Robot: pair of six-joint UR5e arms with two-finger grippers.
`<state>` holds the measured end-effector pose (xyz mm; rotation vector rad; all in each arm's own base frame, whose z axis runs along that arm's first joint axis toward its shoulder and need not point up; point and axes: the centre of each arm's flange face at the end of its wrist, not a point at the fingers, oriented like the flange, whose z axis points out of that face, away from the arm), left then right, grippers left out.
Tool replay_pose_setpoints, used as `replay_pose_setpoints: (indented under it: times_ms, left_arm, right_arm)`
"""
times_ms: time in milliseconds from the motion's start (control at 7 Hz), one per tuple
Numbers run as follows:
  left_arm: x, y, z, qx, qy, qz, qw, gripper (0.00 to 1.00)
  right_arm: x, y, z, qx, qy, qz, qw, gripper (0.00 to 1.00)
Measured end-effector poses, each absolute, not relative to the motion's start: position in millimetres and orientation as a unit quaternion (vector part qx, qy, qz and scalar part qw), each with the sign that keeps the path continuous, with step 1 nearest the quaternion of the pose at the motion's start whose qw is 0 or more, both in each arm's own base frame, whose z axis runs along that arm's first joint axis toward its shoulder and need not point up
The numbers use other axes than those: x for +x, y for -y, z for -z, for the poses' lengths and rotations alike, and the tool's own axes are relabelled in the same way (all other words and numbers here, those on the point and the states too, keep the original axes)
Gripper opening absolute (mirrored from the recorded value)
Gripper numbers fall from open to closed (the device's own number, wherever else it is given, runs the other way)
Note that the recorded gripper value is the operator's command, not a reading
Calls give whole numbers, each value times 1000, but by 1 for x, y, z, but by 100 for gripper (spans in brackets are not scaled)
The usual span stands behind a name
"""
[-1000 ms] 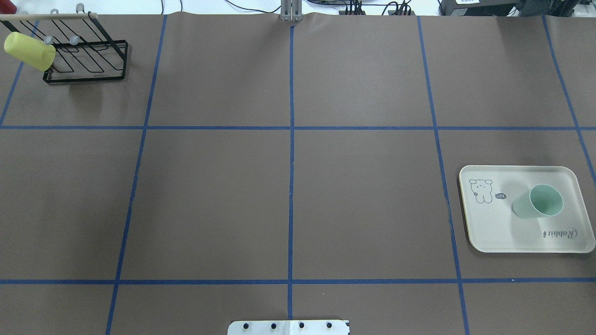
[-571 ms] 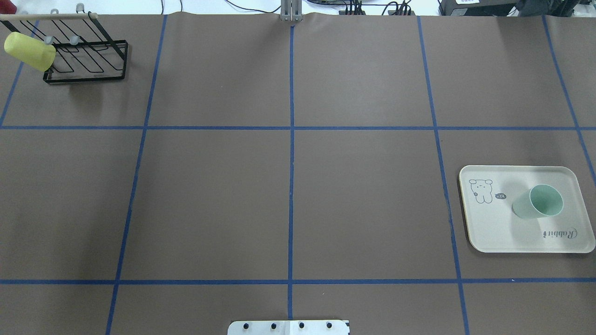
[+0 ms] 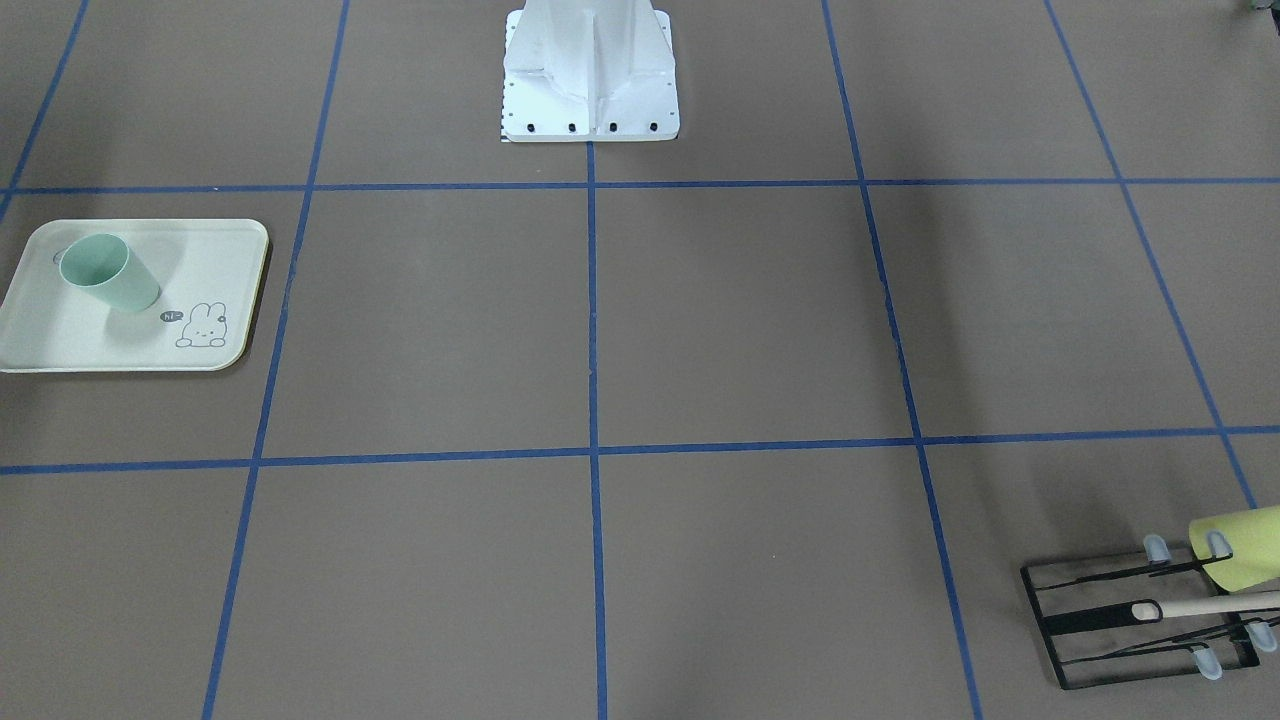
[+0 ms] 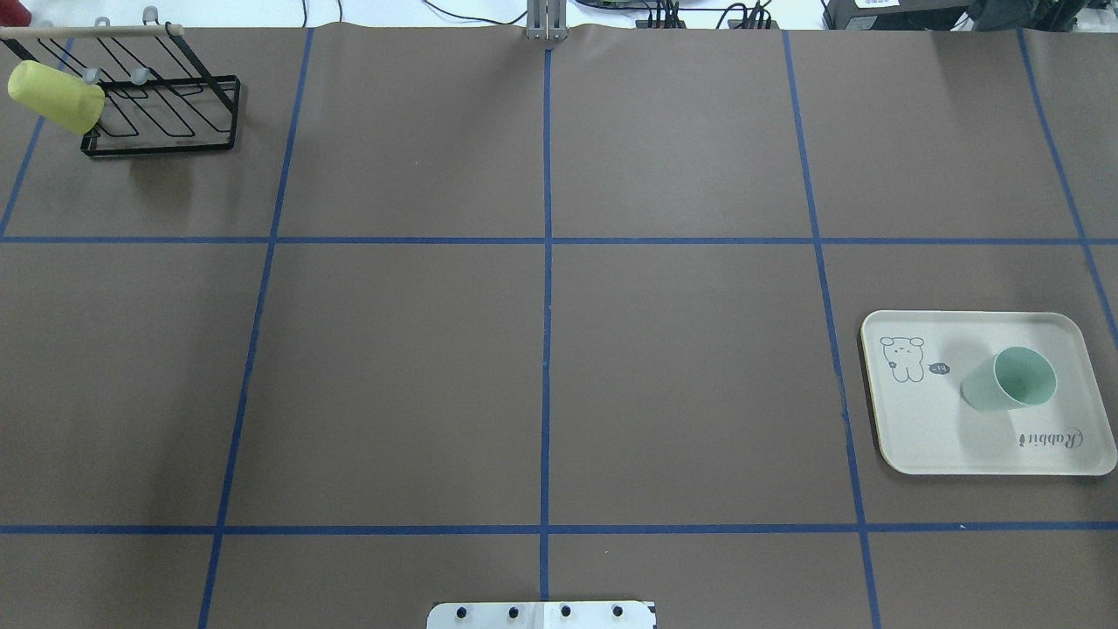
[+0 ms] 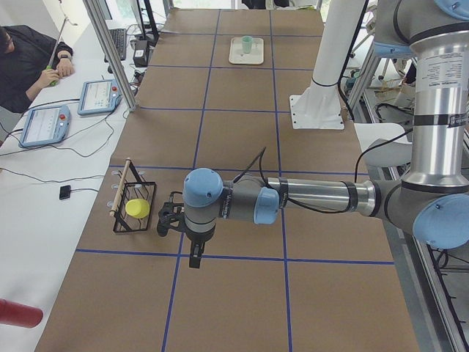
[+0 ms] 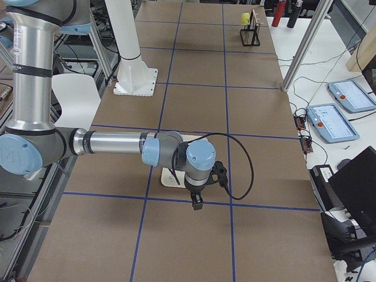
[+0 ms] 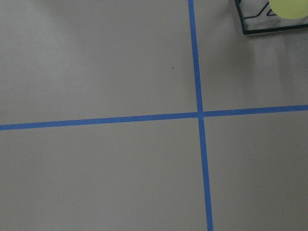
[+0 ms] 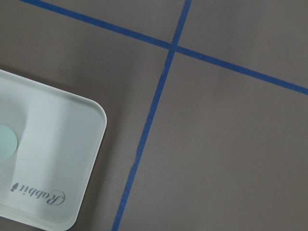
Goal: Left arm grabs green cup and hands to right arm on tray
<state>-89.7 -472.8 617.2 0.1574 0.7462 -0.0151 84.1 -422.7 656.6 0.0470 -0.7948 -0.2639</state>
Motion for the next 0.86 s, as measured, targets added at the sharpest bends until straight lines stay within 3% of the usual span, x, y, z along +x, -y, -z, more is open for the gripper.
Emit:
replay_pose_setpoints:
  times_ms: [857]
  left_arm:
    - [-58, 433, -626, 36, -368, 24, 929, 100]
  right_arm:
    - [84, 421, -673, 6, 393, 116, 912, 99]
